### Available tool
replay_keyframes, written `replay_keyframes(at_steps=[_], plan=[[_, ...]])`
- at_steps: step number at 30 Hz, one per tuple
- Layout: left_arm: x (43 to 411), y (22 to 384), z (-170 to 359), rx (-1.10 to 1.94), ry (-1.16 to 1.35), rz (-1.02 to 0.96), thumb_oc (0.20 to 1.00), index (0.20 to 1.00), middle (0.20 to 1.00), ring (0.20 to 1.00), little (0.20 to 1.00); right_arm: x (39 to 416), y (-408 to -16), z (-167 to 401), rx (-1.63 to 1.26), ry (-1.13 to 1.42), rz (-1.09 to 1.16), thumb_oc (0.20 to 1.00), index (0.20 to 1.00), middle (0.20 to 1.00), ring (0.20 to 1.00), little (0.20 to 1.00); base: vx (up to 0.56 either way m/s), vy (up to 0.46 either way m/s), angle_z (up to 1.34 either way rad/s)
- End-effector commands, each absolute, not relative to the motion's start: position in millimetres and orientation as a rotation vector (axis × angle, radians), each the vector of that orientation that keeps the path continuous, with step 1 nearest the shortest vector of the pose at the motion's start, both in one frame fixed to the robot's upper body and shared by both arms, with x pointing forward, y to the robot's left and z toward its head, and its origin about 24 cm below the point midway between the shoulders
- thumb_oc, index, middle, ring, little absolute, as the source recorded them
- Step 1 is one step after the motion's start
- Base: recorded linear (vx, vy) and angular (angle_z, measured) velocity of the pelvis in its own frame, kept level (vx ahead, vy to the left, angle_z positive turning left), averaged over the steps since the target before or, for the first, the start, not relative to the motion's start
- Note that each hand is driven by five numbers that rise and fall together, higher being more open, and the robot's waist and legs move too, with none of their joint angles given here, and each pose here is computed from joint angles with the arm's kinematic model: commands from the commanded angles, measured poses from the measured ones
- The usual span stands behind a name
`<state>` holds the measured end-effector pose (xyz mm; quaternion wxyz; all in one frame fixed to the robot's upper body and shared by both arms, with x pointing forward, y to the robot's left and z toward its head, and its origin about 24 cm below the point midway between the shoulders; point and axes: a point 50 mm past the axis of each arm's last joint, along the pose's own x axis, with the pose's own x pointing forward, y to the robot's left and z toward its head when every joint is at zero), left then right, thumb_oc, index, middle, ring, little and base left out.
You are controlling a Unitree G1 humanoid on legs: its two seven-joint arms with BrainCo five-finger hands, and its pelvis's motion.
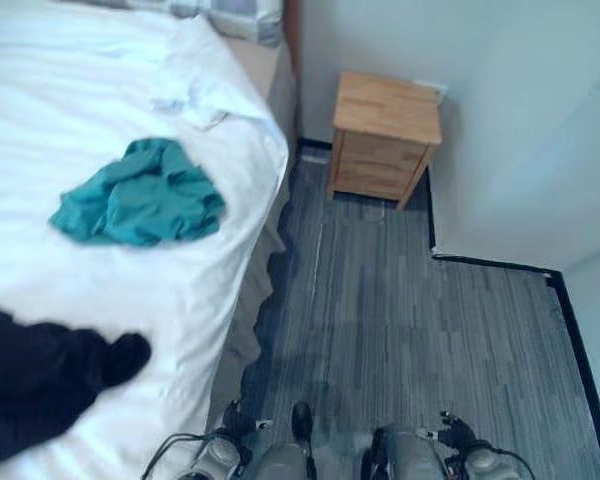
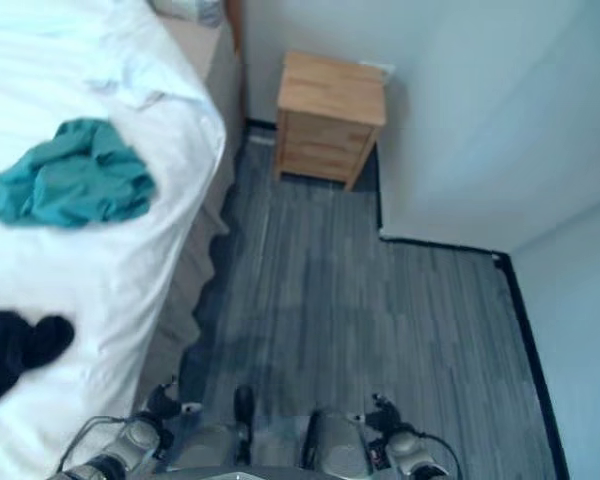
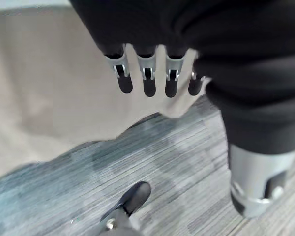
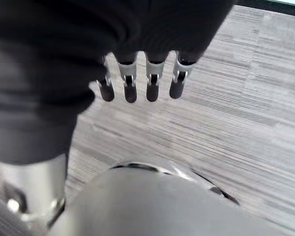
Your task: Tidy up the quilt and then pick up the clothes from the bed and put them into the laundry hamper.
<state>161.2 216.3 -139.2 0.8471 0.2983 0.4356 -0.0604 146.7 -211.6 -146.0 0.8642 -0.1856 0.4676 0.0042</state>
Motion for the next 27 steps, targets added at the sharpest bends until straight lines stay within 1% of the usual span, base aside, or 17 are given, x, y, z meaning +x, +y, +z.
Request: replay_keyframes(at_steps=[1, 2, 5, 10, 14, 16, 19, 22, 24, 27], plan=[[182.0, 218.1, -129.5, 0.708, 0.849, -0.146, 1.0, 1.0, 1.0, 1.0, 1.0, 151.4, -212.3, -143.8, -0.381, 0.959, -0.008, 1.0, 1.0, 1.0, 1.0, 1.0, 0.55, -0.133, 0.39], [191.0, 216.3, -124.9, 0.731, 0.811, -0.165, 1.0, 1.0, 1.0, 1.0, 1.0, 147.7, -216.7, -144.6, -0.335, 0.972, -0.055, 1.0, 1.0, 1.0, 1.0, 1.0, 0.57, -0.158, 0.47], [195.1, 215.3, -123.3, 0.749, 0.8, -0.182, 1.0, 1.0, 1.0, 1.0, 1.0, 142.4, -219.3, -146.7, -0.326, 0.996, -0.074, 1.0, 1.0, 1.0, 1.0, 1.0, 0.51, -0.147, 0.52], [169.9, 204.7, -137.6, 0.704, 0.863, -0.218, 1.0, 1.0, 1.0, 1.0, 1.0, 128.7, -229.0, -150.3, -0.366, 1.049, -0.061, 1.0, 1.0, 1.0, 1.0, 1.0, 0.56, -0.152, 0.26], [177.4, 199.5, -133.9, 0.673, 0.827, -0.201, 1.0, 1.0, 1.0, 1.0, 1.0, 149.0, -228.2, -142.1, -0.433, 0.98, -0.009, 1.0, 1.0, 1.0, 1.0, 1.0, 0.36, -0.177, -0.31], [182.2, 194.2, -131.9, 0.651, 0.804, -0.192, 1.0, 1.0, 1.0, 1.0, 1.0, 161.0, -224.0, -137.7, -0.479, 0.94, 0.033, 1.0, 1.0, 1.0, 1.0, 1.0, 0.44, 0.015, -0.38], [177.3, 187.5, -134.7, 0.634, 0.811, -0.216, 1.0, 1.0, 1.0, 1.0, 1.0, 161.5, -224.4, -137.3, -0.504, 0.935, 0.047, 1.0, 1.0, 1.0, 1.0, 1.0, 0.41, 0.129, -0.28], [169.6, 191.3, -138.8, 0.651, 0.852, -0.224, 1.0, 1.0, 1.0, 1.0, 1.0, 164.6, -219.0, -136.8, -0.486, 0.919, 0.043, 1.0, 1.0, 1.0, 1.0, 1.0, 0.37, 0.085, 0.27], [155.6, 202.4, -143.8, 0.649, 0.907, -0.19, 1.0, 1.0, 1.0, 1.0, 1.0, 168.3, -207.5, -136.7, -0.45, 0.898, 0.07, 1.0, 1.0, 1.0, 1.0, 1.0, 0.41, 0.126, 0.6], [152.7, 211.3, -143.7, 0.652, 0.926, -0.151, 1.0, 1.0, 1.0, 1.0, 1.0, 176.8, -203.3, -132.8, -0.437, 0.866, 0.073, 1.0, 1.0, 1.0, 1.0, 1.0, 0.24, 0.06, 0.47]])
